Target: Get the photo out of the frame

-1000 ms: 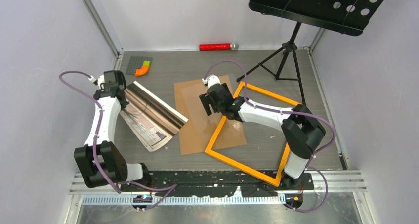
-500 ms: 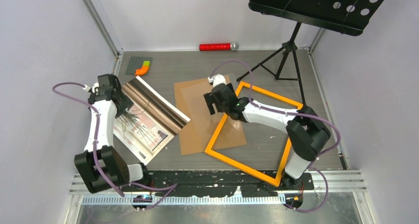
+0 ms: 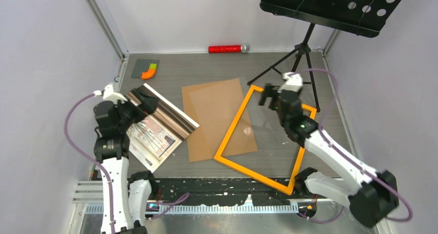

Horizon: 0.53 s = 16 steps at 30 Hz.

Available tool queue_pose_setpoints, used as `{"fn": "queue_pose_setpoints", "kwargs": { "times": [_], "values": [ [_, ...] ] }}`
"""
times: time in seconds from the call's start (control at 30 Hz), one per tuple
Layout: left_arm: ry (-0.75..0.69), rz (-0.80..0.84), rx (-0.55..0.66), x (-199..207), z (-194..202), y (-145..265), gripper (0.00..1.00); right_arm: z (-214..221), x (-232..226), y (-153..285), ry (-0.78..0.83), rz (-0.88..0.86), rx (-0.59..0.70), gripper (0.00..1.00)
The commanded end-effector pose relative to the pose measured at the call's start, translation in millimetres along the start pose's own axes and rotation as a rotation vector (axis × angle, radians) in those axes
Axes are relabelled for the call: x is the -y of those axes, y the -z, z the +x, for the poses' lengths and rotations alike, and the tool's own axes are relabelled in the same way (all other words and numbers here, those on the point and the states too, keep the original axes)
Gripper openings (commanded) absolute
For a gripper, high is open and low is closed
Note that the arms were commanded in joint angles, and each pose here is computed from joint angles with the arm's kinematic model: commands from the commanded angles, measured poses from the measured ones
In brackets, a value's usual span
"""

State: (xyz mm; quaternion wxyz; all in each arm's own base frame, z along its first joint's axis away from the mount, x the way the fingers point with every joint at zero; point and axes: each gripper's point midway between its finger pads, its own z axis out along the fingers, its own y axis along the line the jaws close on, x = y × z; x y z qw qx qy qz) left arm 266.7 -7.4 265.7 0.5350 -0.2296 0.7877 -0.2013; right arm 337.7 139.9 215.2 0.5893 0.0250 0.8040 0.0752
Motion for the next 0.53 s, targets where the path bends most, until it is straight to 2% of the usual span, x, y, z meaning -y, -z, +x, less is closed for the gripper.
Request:
{"fn": "queue_pose_setpoints", "kwargs": {
  "times": [0.0, 0.03, 0.17, 0.5],
  "values": [
    [-0.071, 0.421, -0.058, 61, 27, -2, 1.00, -18, 80, 33, -0.133, 0.246, 0.164, 0.96],
    [-0.059, 0.377, -0.064, 52, 30, -5, 1.00, -10, 92, 39, -0.082, 0.285, 0.158, 0.96],
    [-0.072, 0.230, -0.074, 26, 34, -9, 1.00, -12, 121, 67, -0.059, 0.390, 0.209, 0.96],
    [-0.135, 0.137, 0.015, 10, 26, 2, 1.00, -18, 131, 82, -0.080, 0.415, 0.253, 0.96]
  ]
}}
